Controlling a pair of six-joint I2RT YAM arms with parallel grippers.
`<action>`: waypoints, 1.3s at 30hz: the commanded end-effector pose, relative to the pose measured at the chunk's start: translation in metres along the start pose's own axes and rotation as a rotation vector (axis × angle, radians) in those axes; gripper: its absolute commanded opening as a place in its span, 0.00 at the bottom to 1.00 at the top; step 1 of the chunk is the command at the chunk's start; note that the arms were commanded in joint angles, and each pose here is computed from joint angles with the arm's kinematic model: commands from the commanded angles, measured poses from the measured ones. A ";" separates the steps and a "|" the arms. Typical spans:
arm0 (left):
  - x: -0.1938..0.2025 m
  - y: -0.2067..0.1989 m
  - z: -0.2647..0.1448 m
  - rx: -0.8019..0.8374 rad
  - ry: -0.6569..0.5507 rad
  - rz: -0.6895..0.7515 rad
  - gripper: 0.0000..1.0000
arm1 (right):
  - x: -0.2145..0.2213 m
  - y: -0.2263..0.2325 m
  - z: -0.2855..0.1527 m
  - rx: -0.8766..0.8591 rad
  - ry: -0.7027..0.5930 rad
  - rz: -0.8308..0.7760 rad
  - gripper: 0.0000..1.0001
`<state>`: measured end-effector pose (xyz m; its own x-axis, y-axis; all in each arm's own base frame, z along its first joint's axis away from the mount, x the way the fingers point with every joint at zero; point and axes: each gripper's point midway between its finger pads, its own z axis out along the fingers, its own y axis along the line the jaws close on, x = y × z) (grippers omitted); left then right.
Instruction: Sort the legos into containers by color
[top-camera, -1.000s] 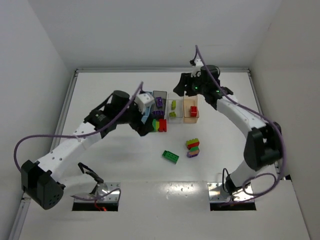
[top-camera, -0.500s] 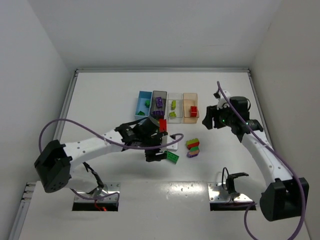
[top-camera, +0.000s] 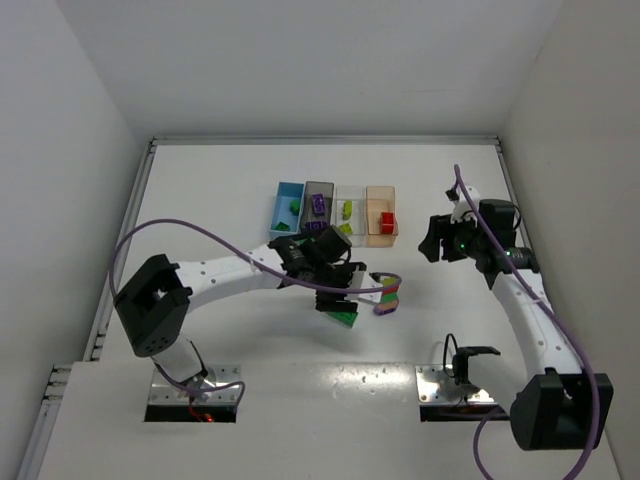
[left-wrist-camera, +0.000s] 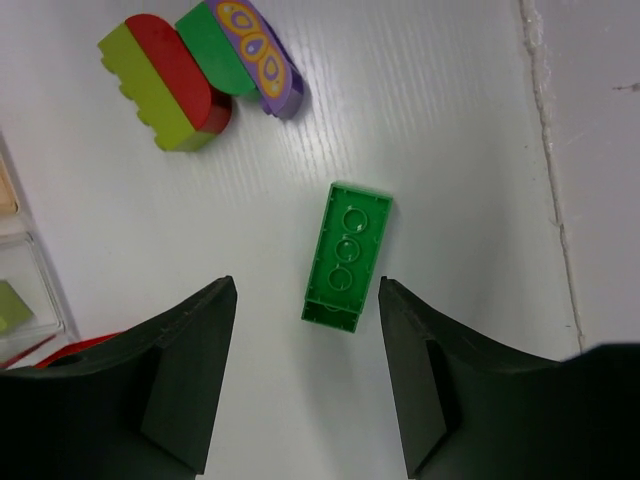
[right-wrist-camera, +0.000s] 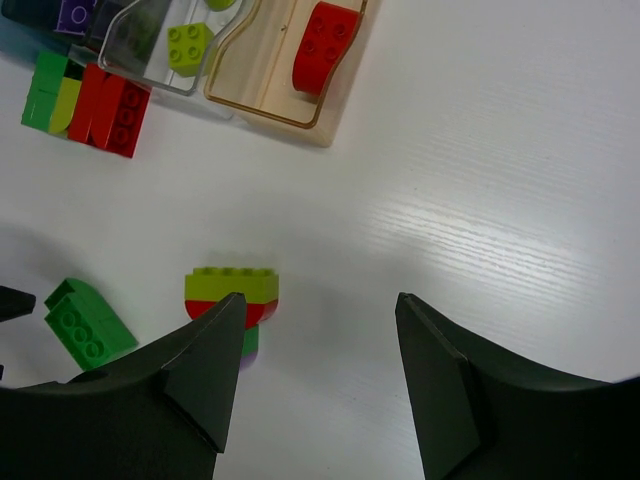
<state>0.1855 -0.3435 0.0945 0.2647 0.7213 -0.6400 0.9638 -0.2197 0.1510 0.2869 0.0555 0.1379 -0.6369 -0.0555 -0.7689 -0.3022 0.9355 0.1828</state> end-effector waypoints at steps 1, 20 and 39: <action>-0.020 -0.008 0.005 0.071 -0.061 0.084 0.65 | -0.008 0.002 -0.001 -0.025 -0.020 -0.024 0.62; -0.007 -0.028 0.030 0.185 -0.016 0.138 0.62 | -0.003 -0.013 0.003 -0.037 0.004 0.033 0.61; -0.003 -0.019 0.041 0.186 0.004 0.132 0.62 | 0.006 -0.018 0.008 -0.060 0.029 0.061 0.61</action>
<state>0.1625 -0.3574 0.0532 0.3583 0.7203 -0.5940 0.9130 -0.4034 0.0615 0.2857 0.0392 0.1165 -0.7060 0.0033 -0.7082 -0.2676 0.9246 0.2711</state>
